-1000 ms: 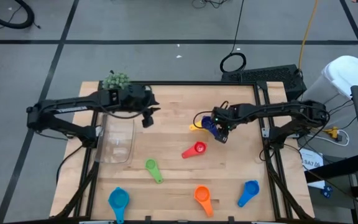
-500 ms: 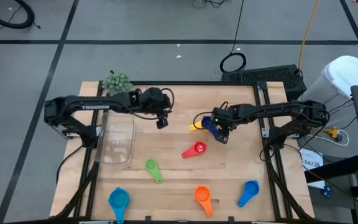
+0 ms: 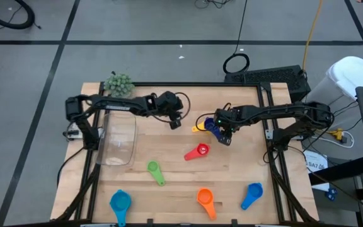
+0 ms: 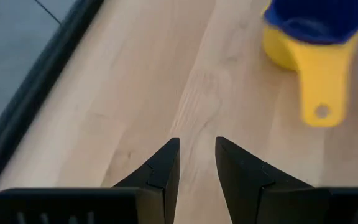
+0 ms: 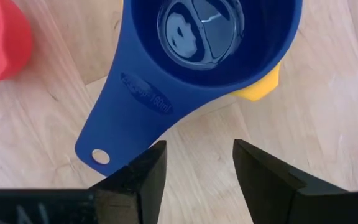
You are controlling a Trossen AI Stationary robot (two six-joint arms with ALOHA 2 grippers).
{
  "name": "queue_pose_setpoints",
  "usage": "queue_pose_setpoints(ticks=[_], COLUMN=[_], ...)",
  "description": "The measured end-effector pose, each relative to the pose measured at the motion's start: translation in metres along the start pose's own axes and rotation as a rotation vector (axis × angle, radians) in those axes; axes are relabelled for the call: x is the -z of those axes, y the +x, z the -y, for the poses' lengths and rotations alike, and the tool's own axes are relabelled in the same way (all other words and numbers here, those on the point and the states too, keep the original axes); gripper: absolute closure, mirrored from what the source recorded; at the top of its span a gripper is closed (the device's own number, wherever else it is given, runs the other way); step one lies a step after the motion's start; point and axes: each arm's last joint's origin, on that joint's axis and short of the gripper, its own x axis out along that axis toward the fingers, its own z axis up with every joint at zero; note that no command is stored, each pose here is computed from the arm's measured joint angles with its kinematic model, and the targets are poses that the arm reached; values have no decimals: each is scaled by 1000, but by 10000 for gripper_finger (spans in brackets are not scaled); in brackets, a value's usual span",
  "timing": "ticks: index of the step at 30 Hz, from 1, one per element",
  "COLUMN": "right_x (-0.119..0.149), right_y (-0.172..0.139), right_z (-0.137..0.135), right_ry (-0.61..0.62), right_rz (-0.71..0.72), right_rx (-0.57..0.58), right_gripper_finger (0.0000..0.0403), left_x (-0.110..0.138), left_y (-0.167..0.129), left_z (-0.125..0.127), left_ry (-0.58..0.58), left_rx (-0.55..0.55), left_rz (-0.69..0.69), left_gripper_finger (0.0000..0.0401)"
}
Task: Nest measuring cups in basket
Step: Adjust the stacked measuring cup on the table
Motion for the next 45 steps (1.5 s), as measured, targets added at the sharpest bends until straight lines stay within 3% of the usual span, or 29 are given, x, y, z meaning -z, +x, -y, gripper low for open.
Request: queue_pose_setpoints(ticks=[11,22,34,42,45], right_x=[-3,-3,-4,-5,-4], right_y=[0,0,0,0,0], right_z=[-1,-1,-1,-3,-6], right_ry=[1,2,25,20,10], right_rz=[32,33,43,56,54], right_rx=[-9,-10,-15,-20,-22], right_gripper_finger=[227,227,227,227,227], left_x=[-3,12,9,16,14], left_y=[28,58,58,65,65], left_z=[6,17,37,47,46], left_ry=[-80,-105,-115,-83,-84], left_rx=[106,140,236,162,188], left_rz=[132,113,151,118,147], left_gripper_finger=[295,295,295,295,295])
